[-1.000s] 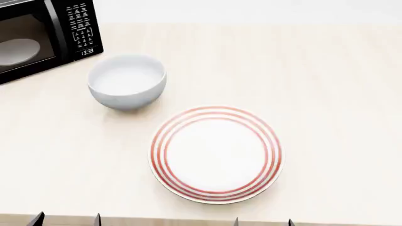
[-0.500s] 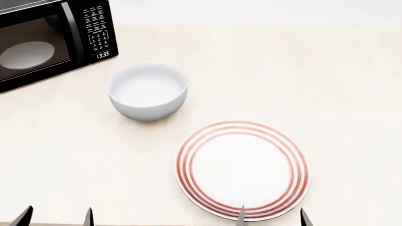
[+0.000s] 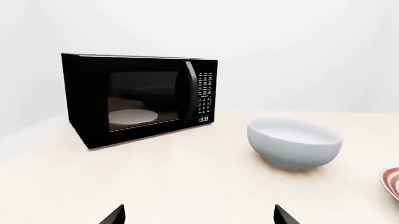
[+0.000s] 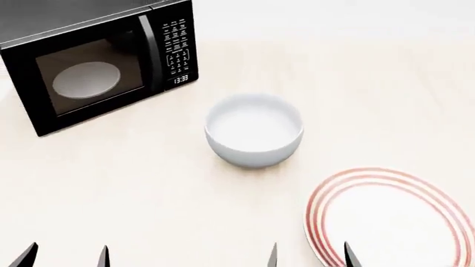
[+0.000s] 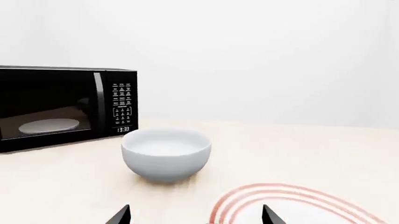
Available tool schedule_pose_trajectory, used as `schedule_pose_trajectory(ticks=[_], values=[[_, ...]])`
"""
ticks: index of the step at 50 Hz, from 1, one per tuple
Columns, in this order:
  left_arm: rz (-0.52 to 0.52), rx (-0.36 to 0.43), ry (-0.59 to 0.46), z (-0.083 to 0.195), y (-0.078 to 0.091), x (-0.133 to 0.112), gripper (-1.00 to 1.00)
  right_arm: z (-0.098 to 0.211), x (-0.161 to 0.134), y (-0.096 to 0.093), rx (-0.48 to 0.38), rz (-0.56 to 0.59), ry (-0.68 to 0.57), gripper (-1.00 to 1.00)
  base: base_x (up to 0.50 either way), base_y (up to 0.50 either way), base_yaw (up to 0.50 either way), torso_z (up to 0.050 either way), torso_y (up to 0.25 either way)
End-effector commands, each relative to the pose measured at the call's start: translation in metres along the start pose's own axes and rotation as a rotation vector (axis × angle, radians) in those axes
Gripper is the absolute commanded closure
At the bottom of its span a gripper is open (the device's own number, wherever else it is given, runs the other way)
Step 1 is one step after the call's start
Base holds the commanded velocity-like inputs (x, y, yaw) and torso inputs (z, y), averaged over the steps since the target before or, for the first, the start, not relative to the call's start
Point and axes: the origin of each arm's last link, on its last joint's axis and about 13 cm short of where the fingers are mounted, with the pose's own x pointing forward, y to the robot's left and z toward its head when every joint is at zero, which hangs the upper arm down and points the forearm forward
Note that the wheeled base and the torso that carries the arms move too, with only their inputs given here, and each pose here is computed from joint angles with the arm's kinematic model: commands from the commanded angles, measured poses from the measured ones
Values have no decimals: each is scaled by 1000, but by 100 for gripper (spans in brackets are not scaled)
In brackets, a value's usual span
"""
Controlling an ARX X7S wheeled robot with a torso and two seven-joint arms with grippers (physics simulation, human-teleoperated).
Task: Open the microwave.
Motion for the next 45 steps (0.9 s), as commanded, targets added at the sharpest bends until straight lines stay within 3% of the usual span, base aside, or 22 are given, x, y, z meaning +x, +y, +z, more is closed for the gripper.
schedule_pose_trajectory(ticks=[1,45], values=[[-4,-2,-4,2,0,-1,-100,2,-2,2,15,26,-5,-100,242,500,0,0,0],[-4,7,-7,4,0,-3,-100,-1,-1,5,35,68,4,-100,404,428,0,0,0]])
